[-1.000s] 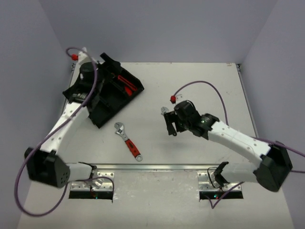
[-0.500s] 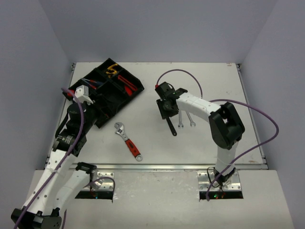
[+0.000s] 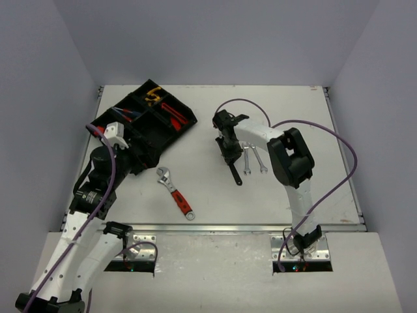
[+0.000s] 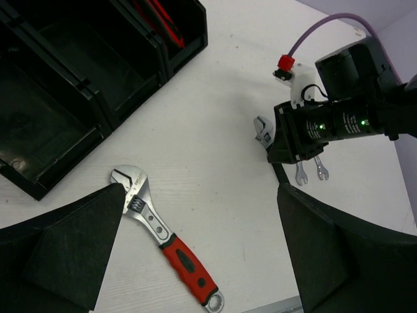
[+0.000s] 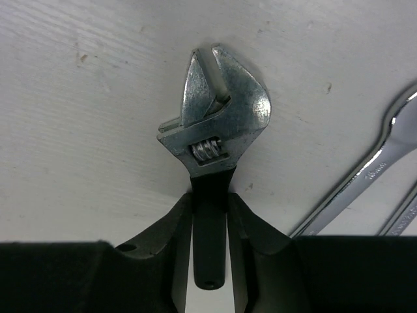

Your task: Sort the tools into containers

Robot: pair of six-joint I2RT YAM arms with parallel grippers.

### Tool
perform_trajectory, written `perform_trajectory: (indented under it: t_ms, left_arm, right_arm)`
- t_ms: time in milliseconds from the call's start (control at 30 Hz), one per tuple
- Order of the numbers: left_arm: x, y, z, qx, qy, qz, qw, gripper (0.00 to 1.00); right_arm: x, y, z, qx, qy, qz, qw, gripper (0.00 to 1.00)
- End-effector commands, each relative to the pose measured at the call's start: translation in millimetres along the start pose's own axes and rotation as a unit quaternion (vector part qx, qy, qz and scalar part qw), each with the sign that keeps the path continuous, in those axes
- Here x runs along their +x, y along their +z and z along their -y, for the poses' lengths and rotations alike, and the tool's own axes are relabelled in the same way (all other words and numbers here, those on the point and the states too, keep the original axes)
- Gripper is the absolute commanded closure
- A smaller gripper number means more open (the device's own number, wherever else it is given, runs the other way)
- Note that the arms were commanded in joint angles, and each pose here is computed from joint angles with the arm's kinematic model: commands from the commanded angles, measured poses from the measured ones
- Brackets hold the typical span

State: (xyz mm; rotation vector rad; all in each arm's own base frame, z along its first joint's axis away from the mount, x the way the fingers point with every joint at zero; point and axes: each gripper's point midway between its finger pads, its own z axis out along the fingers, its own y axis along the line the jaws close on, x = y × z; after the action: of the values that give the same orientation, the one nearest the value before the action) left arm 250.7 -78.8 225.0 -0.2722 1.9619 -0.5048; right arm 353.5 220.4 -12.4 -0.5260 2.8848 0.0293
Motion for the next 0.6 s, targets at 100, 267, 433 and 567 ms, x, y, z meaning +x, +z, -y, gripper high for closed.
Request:
perform_trajectory:
  t_ms: [100,267,433,567]
  left_arm:
    - [-3.9,-2.3,7.3,0.023,0.011,0.012,1.0,0.0]
    - [-1.7,-1.3,9.9,0.031,0.009,0.006,0.999,0.0]
    - [3.6,3.0,19.3,0.058,-0.017,-0.002,0.998,0.0]
    - [31.4,19.3,30.6,0.111,-0.068,-0.034,0.991,0.0]
  right_arm:
    - [16.1,27.6,-1.1,-0.005,0.0,-0.042,0.999,0.78]
    - [19.6,30.7,-2.2,-0.009,-0.003,-0.051,0.999,0.91]
    - [10.7,2.4,-9.1,-0.017,-0.007,-0.003,1.0,1.0]
    - [1.2,-39.9,-19.4,-0.023,-0.022,0.065,0.997,1.0]
